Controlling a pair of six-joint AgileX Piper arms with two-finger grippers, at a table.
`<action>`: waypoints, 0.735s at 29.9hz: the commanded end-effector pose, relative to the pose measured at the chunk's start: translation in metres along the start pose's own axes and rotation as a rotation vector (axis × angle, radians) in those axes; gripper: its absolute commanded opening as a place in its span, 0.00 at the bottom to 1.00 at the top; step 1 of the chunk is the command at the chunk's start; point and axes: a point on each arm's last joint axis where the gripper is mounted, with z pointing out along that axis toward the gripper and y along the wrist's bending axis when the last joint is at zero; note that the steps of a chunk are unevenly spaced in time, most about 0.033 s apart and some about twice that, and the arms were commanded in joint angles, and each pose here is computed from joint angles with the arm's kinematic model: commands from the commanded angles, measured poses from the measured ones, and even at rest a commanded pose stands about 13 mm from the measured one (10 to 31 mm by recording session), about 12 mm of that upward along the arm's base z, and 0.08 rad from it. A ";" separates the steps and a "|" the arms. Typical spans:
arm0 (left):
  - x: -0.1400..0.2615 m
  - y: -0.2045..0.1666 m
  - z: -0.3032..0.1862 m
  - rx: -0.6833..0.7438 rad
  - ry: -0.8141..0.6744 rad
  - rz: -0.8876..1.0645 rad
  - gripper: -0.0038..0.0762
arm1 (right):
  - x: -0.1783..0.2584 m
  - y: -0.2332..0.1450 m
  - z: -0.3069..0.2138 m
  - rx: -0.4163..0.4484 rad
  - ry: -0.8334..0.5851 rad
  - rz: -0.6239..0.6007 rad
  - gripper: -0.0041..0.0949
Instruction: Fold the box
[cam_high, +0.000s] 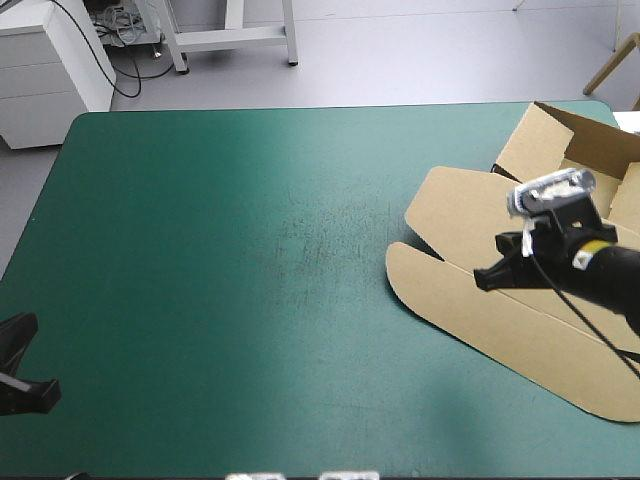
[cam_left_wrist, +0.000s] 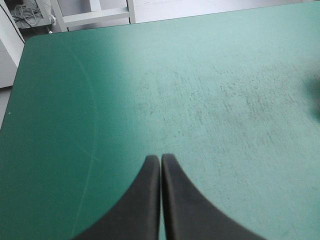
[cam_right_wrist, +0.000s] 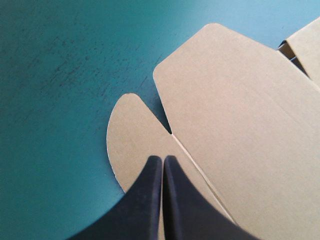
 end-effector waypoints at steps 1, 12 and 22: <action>0.006 0.003 -0.005 0.010 -0.074 0.005 0.04 | 0.013 0.006 -0.029 0.046 -0.209 -0.030 0.03; 0.077 0.007 0.012 0.045 -0.198 0.078 0.04 | 0.088 0.017 -0.047 0.075 -0.339 -0.017 0.03; 0.129 0.008 0.036 0.057 -0.235 0.134 0.04 | 0.134 0.022 -0.048 0.098 -0.450 0.004 0.03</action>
